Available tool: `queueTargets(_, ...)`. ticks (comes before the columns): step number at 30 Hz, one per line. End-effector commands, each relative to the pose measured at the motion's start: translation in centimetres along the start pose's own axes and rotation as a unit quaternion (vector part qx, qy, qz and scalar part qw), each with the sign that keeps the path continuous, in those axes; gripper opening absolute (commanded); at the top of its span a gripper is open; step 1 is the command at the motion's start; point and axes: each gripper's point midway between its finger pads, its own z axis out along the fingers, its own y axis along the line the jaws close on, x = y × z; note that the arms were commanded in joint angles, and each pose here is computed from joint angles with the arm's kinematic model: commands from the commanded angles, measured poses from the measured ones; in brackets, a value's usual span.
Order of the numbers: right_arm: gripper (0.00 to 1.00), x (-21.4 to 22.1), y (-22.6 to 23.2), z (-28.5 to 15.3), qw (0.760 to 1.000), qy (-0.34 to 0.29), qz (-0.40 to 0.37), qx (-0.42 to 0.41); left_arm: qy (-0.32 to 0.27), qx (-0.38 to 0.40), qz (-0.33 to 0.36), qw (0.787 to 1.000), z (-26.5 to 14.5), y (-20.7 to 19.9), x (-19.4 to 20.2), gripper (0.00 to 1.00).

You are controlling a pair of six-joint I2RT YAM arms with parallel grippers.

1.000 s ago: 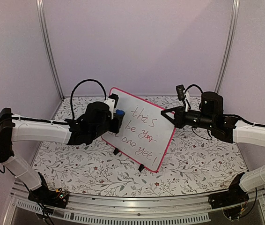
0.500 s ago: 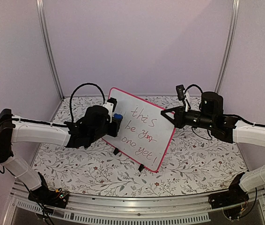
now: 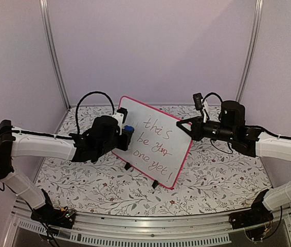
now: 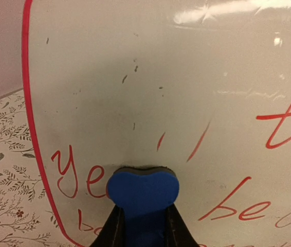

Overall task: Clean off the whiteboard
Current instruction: Erase the center of the whiteboard.

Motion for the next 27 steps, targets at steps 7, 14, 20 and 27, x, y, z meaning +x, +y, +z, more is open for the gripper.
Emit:
queueTargets(7, 0.00, 5.8, 2.8, 0.3, 0.992, 0.103, -0.031, -0.073, -0.029, 0.011, 0.003, 1.000, -0.3, 0.4, -3.7, 0.16)
queueTargets(14, 0.00, 5.8, 2.9, 0.3, 0.992, 0.103, -0.030, -0.073, -0.050, 0.009, 0.002, 0.999, -0.3, 0.5, -5.9, 0.16)
queueTargets(20, 0.00, 5.8, 2.9, 0.4, 0.991, 0.102, -0.031, -0.074, -0.063, 0.015, 0.000, 0.998, -0.5, 0.6, -7.1, 0.16)
queueTargets(27, 0.00, 5.9, 2.9, 0.4, 0.991, 0.104, -0.030, -0.073, -0.084, 0.022, 0.003, 0.996, -1.0, 0.4, -9.0, 0.17)
